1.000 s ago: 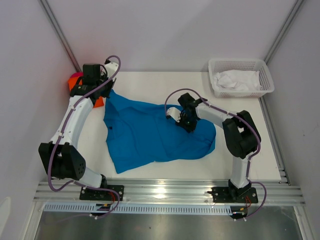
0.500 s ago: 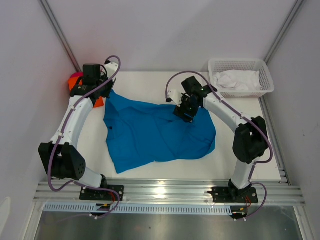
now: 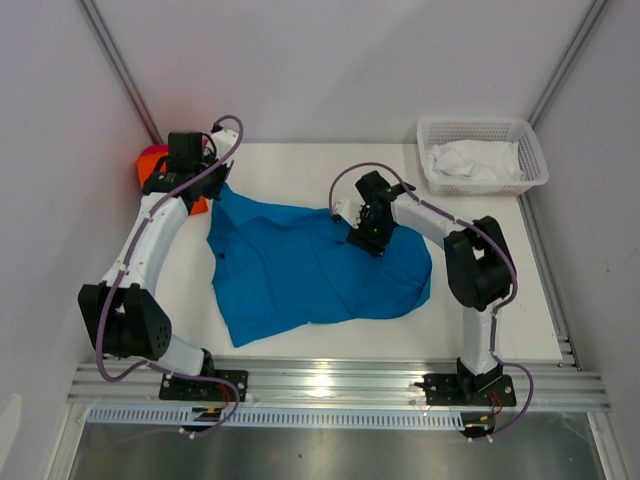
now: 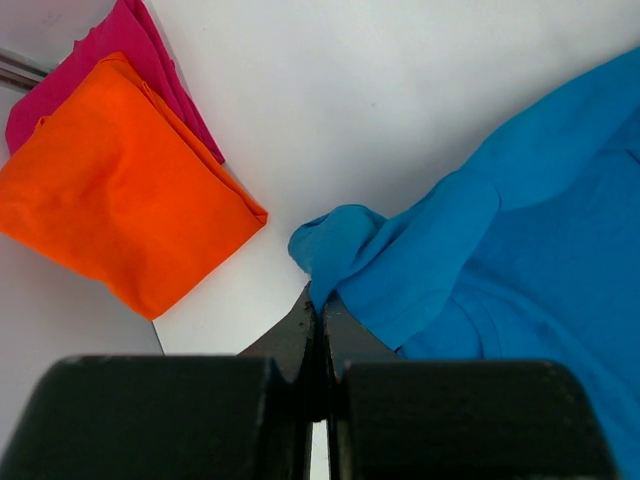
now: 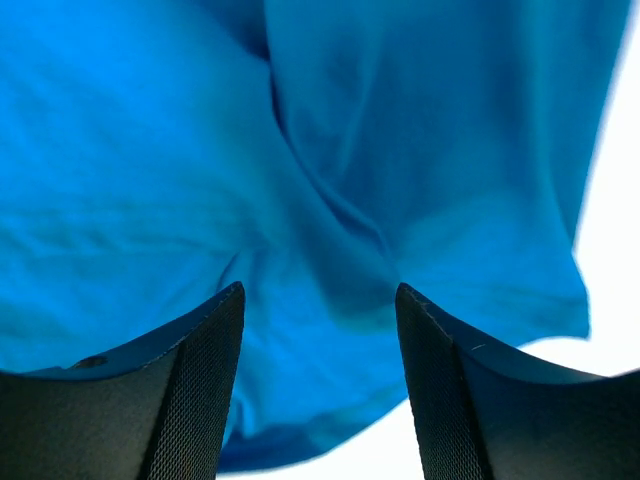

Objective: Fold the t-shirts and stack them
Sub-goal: Flatten the tshirt out

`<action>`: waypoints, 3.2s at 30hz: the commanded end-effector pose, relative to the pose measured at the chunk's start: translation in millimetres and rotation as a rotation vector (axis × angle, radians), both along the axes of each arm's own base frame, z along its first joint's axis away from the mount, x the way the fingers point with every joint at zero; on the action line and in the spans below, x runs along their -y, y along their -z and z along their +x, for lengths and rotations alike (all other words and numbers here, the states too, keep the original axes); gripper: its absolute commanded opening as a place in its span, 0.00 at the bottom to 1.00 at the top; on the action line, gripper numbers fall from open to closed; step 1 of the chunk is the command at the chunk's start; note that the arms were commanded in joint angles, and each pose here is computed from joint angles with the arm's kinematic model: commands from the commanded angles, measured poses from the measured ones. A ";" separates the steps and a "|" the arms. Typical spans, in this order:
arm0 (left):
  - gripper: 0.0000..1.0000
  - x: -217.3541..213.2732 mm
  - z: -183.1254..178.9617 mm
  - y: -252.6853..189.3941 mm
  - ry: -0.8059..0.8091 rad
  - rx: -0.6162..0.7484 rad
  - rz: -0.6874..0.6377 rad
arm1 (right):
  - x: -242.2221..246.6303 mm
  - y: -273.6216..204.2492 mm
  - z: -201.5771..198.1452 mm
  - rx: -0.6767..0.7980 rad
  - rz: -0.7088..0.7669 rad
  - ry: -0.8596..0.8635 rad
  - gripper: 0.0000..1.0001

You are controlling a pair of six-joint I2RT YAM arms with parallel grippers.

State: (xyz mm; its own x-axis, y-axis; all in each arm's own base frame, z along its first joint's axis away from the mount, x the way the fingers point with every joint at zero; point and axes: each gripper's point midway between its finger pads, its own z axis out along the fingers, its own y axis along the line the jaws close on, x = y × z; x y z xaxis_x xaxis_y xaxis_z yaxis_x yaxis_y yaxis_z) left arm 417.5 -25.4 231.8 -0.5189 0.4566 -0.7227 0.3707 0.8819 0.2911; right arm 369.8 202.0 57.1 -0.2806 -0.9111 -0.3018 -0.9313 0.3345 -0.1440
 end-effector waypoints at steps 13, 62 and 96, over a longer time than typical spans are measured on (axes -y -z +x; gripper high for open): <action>0.00 3.2 0.4 -13.6 0.025 0.057 0.007 | -16.0 -3.7 -12.1 -0.075 0.075 -0.039 0.00; 0.00 2.1 -1.1 -0.2 0.024 0.025 0.015 | -122.9 -20.6 12.7 0.024 0.213 -0.110 0.54; 0.00 3.8 -6.1 6.5 0.023 0.009 0.001 | -72.1 -88.0 33.8 0.161 0.232 0.009 0.00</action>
